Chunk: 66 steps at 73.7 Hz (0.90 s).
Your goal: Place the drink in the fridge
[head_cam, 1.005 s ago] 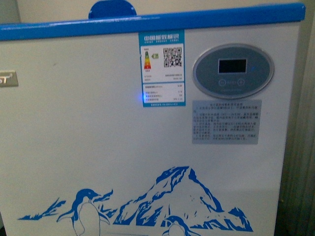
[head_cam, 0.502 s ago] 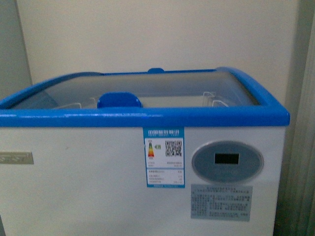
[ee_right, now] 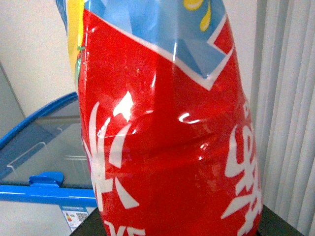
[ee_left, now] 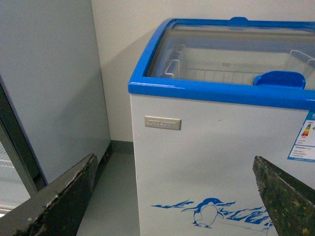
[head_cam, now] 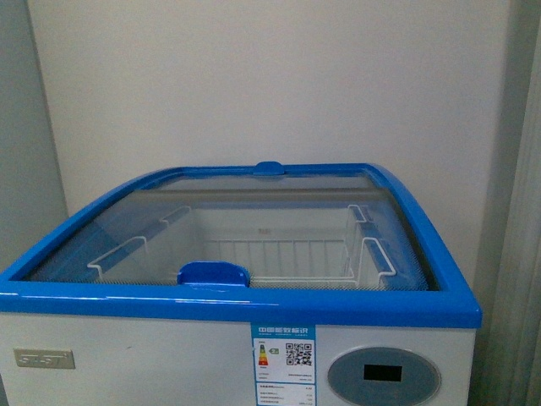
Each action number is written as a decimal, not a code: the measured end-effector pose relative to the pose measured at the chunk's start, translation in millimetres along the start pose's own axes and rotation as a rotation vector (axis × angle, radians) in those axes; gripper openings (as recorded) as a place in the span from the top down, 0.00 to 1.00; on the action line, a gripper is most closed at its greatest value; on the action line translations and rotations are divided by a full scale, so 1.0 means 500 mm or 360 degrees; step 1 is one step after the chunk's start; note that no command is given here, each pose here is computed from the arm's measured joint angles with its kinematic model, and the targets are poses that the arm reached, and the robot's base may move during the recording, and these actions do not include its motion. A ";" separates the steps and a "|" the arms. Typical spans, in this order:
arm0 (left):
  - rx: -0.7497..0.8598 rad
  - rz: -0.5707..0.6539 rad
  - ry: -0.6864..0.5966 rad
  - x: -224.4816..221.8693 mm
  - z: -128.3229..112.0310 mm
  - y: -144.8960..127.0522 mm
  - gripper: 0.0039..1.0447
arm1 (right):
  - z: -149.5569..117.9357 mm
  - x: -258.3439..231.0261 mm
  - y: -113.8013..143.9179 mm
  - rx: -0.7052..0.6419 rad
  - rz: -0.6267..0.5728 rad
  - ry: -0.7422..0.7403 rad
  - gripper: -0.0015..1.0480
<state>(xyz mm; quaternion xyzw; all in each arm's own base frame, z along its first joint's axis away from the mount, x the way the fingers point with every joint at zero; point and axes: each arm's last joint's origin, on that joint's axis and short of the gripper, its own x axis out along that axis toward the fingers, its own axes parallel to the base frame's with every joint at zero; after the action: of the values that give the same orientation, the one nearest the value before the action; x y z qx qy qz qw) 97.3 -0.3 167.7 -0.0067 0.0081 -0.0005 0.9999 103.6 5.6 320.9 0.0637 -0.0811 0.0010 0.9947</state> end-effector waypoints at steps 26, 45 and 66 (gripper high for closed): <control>0.0020 -0.0453 -0.0060 0.184 0.115 -0.019 0.08 | 0.000 0.000 0.000 -0.0002 -0.0001 0.0000 0.67; 0.0654 -0.1094 -0.0083 0.406 0.164 -0.120 0.08 | 0.000 0.000 0.000 -0.0003 -0.0001 -0.0001 0.67; 0.1184 -0.1412 -0.0082 0.506 0.171 -0.193 0.08 | 0.000 0.000 0.000 -0.0004 -0.0001 -0.0001 0.67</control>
<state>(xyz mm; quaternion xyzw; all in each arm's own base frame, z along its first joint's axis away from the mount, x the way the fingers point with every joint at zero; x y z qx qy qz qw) 351.7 -95.7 250.3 0.3424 -0.0207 -0.4222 0.8391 103.5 5.6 321.0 0.0626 -0.0813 0.0006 0.9947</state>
